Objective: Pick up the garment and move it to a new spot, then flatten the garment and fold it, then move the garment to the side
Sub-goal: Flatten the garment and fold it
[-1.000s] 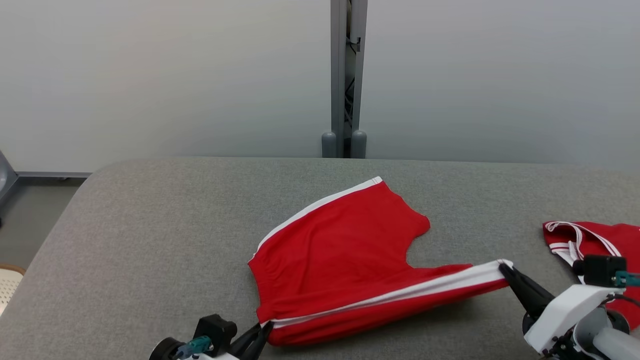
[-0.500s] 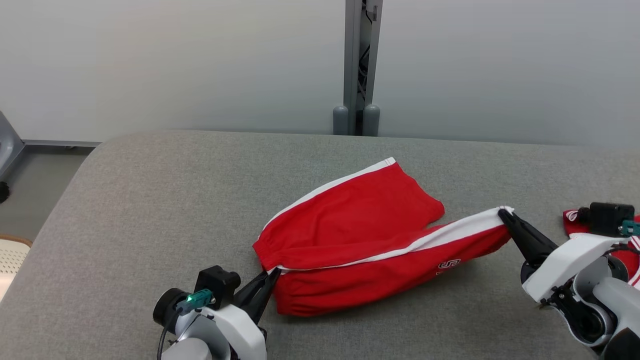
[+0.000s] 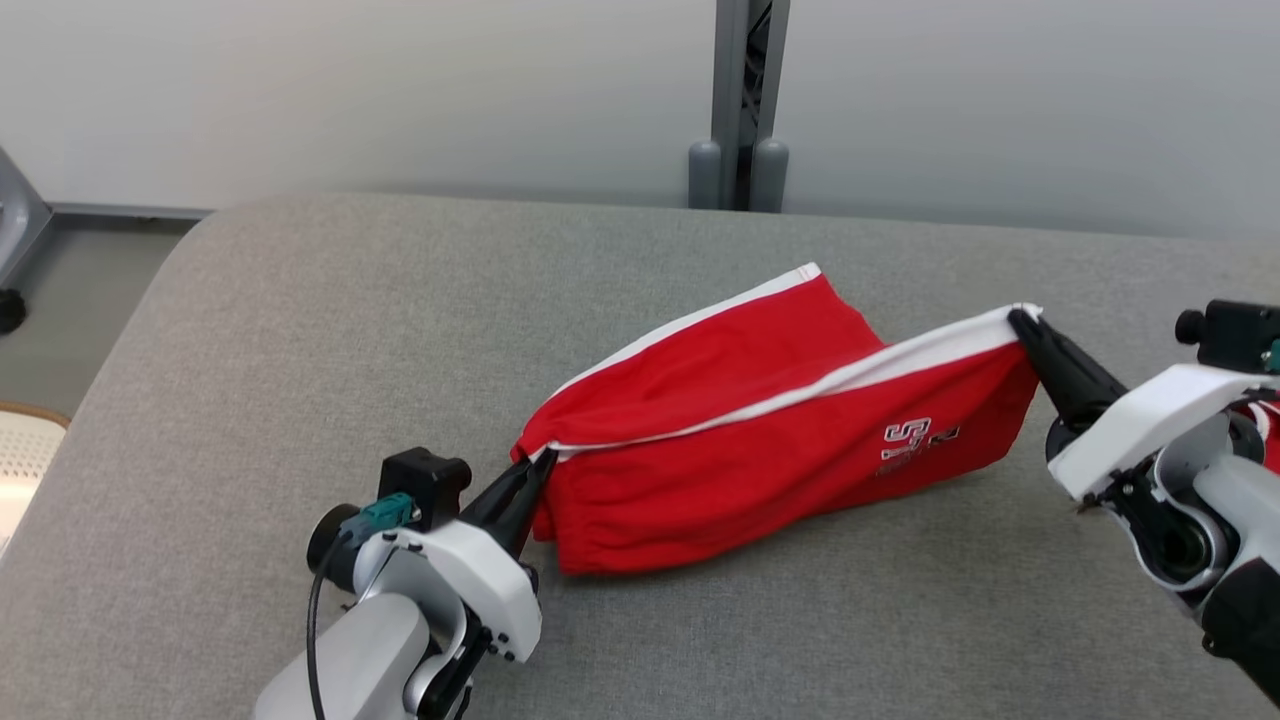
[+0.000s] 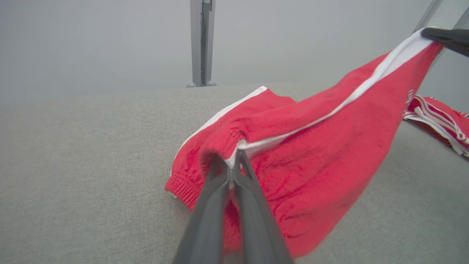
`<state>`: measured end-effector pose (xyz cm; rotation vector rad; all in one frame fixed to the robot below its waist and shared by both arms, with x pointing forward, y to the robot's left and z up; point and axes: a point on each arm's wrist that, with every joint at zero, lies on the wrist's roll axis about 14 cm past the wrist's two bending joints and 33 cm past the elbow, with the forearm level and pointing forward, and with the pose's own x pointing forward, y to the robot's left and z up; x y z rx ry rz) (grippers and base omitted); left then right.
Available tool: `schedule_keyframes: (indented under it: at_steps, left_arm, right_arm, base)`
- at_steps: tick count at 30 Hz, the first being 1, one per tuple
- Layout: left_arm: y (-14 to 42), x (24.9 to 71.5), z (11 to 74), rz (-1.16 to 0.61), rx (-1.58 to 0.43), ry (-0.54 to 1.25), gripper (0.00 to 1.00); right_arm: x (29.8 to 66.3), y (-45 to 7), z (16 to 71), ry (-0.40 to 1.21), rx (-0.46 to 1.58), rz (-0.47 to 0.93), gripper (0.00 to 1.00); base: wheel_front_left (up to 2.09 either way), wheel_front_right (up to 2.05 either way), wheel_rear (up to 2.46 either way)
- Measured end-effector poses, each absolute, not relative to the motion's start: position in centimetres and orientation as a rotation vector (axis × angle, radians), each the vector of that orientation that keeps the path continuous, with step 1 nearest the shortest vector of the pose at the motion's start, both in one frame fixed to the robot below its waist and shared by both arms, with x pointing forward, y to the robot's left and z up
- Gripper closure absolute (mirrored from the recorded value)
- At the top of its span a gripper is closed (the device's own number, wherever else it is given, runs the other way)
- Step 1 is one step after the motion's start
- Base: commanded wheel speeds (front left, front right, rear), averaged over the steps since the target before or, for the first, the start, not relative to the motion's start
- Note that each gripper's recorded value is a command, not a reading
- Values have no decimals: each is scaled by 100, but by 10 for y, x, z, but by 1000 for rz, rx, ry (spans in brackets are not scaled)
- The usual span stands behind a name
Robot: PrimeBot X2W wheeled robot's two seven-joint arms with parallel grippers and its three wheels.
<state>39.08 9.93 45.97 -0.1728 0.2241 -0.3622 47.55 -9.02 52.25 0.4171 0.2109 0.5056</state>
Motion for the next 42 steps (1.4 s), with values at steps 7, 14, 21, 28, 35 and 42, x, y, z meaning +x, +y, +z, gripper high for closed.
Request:
schedule_keyframes:
  at_steps: [7,14,21,28,35,42]
  left_arm:
    - [102,411,453,-321,-202,242,100]
    - [112,431,439,-250,-235,280,100]
    - [124,446,421,-188,-249,325,100]
    - [137,455,405,-147,-247,366,100]
    - [146,459,396,-125,-248,384,100]
    - [139,461,388,-138,-269,398,100]
  right_arm:
    - [507,-80,526,192,407,511,100]
    - [538,-63,519,204,358,541,100]
    - [560,-41,495,270,302,581,100]
    - [582,-25,475,310,257,600,100]
    - [599,-14,459,335,228,610,100]
    - [611,-6,440,368,194,619,100]
  base:
    - [0,0,0]
    - [0,0,0]
    - [0,0,0]
    - [0,0,0]
    - [0,0,0]
    - [0,0,0]
